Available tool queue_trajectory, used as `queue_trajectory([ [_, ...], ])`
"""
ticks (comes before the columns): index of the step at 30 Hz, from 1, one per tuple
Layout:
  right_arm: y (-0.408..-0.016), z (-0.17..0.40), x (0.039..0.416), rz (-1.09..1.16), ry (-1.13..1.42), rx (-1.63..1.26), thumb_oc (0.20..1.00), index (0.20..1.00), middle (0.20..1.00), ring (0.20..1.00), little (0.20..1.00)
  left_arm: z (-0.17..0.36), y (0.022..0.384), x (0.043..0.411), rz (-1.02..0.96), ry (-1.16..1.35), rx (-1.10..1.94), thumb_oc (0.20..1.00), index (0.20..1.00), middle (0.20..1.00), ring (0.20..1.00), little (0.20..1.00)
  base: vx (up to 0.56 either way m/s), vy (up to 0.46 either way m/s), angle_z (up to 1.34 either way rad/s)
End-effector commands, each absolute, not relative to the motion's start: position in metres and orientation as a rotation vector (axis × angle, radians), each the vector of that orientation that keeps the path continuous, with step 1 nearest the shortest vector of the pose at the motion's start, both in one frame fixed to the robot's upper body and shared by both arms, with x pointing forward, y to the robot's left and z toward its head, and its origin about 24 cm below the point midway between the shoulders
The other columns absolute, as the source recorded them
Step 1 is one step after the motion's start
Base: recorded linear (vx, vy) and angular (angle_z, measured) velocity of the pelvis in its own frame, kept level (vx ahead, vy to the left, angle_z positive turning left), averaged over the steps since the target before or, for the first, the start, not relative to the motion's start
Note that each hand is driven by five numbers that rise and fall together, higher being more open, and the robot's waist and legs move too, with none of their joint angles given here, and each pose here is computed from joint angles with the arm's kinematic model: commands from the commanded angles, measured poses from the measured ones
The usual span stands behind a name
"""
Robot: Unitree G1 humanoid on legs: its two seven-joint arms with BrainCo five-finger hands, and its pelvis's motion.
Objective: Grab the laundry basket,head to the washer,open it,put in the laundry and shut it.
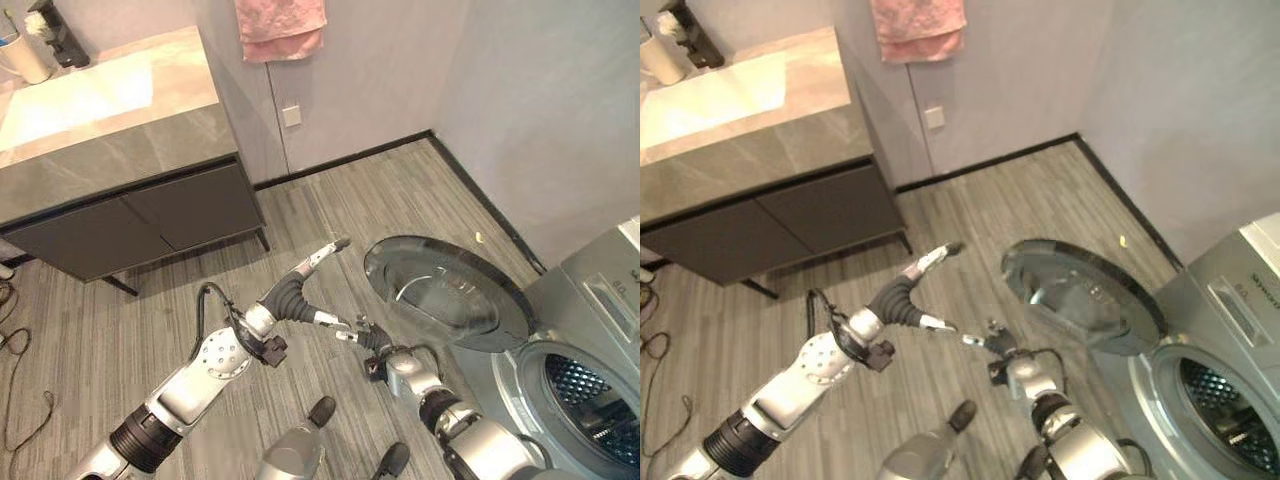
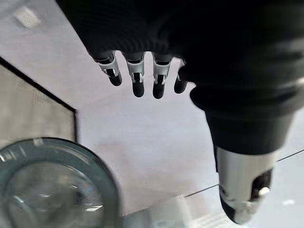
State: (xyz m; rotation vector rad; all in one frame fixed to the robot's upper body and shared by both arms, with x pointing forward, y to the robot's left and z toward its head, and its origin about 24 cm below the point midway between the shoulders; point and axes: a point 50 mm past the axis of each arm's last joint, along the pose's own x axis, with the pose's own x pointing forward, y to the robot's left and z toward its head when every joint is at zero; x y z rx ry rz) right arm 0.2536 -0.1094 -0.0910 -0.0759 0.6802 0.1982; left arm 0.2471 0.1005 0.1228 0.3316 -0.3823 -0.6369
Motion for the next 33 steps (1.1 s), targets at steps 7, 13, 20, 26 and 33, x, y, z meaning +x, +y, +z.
queue_trajectory([
  [7, -0.166, -0.147, 0.166, 0.25, 1.019, -0.297, 1.0, 1.0, 1.0, 1.0, 1.0, 0.133, 0.001, 0.237, -1.141, -0.066, -0.595, 1.0, 1.0, 1.0, 1.0, 1.0, 0.08, 0.04, -0.52],
  [13, -0.219, -0.146, 0.159, 0.043, 1.117, -0.437, 1.0, 1.0, 1.0, 1.0, 1.0, 0.138, -0.086, 0.212, -1.336, 0.056, -0.738, 1.0, 1.0, 1.0, 1.0, 1.0, 0.06, 0.01, -0.89],
  [20, -0.18, -0.071, 0.289, -0.043, 0.732, -0.259, 1.0, 1.0, 1.0, 1.0, 1.0, 0.083, -0.105, 0.222, -1.122, 0.257, -0.608, 1.0, 1.0, 1.0, 1.0, 1.0, -0.06, -0.003, -0.7],
  [26, -0.183, -0.029, 0.331, -0.13, 0.584, -0.035, 1.0, 1.0, 1.0, 1.0, 1.0, 0.11, -0.034, 0.243, -1.009, 0.095, -0.746, 1.0, 1.0, 1.0, 1.0, 1.0, -0.1, -0.041, 0.11],
  [33, -0.188, -0.028, 0.331, -0.14, 0.564, 0.143, 1.0, 1.0, 1.0, 1.0, 1.0, 0.095, 0.03, 0.228, -0.95, 0.075, -0.756, 1.0, 1.0, 1.0, 1.0, 1.0, -0.04, -0.01, 0.48],
])
